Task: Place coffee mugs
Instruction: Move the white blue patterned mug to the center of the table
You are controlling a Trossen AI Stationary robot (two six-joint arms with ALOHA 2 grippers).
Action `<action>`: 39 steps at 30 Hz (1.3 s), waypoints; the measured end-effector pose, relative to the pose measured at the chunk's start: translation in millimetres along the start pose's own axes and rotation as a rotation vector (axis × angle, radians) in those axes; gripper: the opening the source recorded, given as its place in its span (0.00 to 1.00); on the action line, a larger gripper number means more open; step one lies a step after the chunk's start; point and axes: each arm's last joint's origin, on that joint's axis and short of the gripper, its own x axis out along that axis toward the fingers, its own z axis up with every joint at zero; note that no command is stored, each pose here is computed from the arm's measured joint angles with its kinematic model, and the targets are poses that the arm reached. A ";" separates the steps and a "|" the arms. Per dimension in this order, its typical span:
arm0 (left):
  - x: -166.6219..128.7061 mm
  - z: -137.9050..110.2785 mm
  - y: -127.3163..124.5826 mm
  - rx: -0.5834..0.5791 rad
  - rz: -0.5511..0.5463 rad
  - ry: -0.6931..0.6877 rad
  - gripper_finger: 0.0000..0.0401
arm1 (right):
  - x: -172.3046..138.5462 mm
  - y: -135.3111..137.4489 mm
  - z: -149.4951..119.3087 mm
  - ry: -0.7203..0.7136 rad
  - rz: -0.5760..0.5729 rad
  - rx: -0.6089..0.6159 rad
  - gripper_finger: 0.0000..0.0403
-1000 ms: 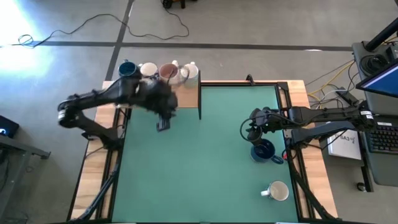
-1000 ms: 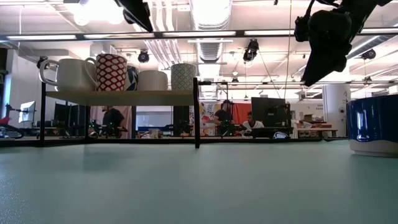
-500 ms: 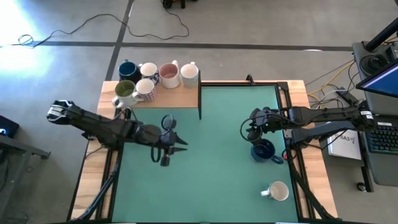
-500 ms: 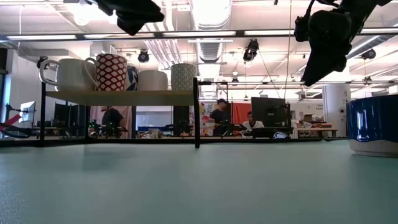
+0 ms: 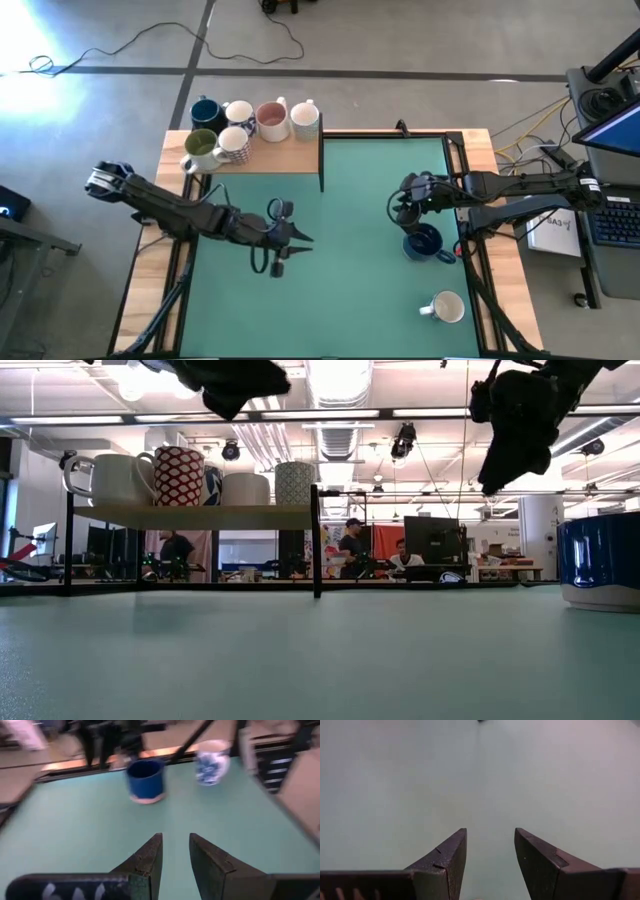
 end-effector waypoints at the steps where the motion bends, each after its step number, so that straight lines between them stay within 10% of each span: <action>1: 1.6 -1.5 -0.5 0.002 0.038 0.007 0.20 | 0.0 0.7 1.2 -0.012 0.007 0.003 0.39; 8: 7.2 -7.4 -4.3 0.013 0.113 0.032 0.20 | 1.0 3.4 4.0 -0.025 0.050 0.032 0.39; 24: 1.1 -7.4 -24.5 0.054 0.062 0.023 0.20 | 6.4 29.6 -22.8 0.444 0.361 0.347 0.38; 39: -20.2 -20.2 -67.2 -0.056 0.162 0.055 0.20 | -25.3 85.8 -71.1 0.588 0.419 0.163 0.31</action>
